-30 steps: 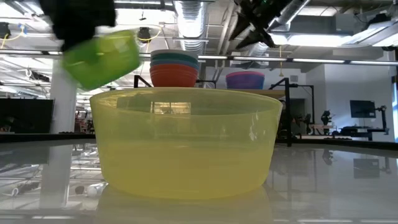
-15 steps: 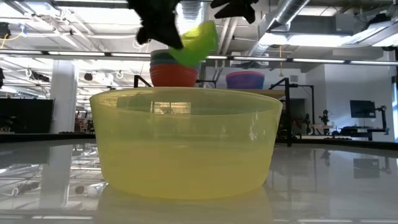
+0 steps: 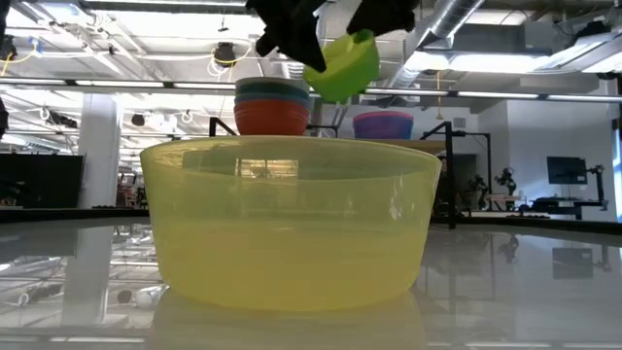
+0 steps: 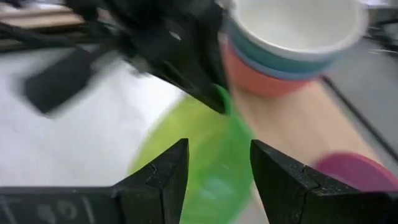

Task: Place and stack bowls onto a shelf
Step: Stack the light green bowl on top of the light pink bowl on the shelf

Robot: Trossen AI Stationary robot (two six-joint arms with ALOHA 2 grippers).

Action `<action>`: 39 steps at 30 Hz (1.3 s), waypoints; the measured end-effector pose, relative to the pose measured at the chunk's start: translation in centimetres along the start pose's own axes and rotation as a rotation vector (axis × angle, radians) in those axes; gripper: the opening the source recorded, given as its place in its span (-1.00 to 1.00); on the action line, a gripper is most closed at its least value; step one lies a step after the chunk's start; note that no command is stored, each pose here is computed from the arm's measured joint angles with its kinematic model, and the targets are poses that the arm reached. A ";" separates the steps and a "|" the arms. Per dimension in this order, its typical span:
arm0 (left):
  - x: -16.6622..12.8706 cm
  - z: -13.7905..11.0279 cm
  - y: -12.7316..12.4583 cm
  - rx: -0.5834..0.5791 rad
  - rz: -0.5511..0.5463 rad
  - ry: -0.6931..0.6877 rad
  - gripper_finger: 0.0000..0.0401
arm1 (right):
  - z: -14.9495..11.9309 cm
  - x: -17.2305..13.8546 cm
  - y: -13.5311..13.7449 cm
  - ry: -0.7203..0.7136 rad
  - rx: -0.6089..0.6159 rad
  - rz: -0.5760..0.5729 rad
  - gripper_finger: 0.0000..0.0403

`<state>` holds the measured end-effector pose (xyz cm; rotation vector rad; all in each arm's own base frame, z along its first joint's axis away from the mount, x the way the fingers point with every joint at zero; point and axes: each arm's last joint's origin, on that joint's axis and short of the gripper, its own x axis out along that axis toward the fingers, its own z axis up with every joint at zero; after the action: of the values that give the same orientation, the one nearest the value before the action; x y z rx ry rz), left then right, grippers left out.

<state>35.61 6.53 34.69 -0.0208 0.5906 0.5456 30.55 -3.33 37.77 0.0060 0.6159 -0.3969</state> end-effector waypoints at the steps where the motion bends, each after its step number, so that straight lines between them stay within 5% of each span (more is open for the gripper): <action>1: -0.1 0.2 0.0 0.008 0.000 -0.005 -1.00 | -0.2 0.0 -0.1 0.014 0.001 -0.044 -0.03; 9: -0.4 0.5 0.1 0.046 0.005 -0.022 -1.00 | -0.6 0.0 -0.9 0.048 0.052 -0.181 -0.15; 18: -0.4 0.4 -0.1 0.037 -0.044 -0.011 -1.00 | -0.9 1.0 -1.1 0.084 0.051 -0.146 -0.89; 27: -1.8 0.6 0.1 -0.012 -0.084 -0.007 -0.74 | -1.2 1.8 -3.3 0.134 0.195 -0.151 -0.88; 39: -5.9 0.8 2.0 -0.053 -0.021 -0.007 -0.36 | -2.3 2.4 -12.5 0.157 0.581 -0.337 -0.88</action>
<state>30.91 5.50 38.76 -0.0754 0.5686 0.5409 26.44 -15.45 35.91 0.4979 0.6393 -0.8985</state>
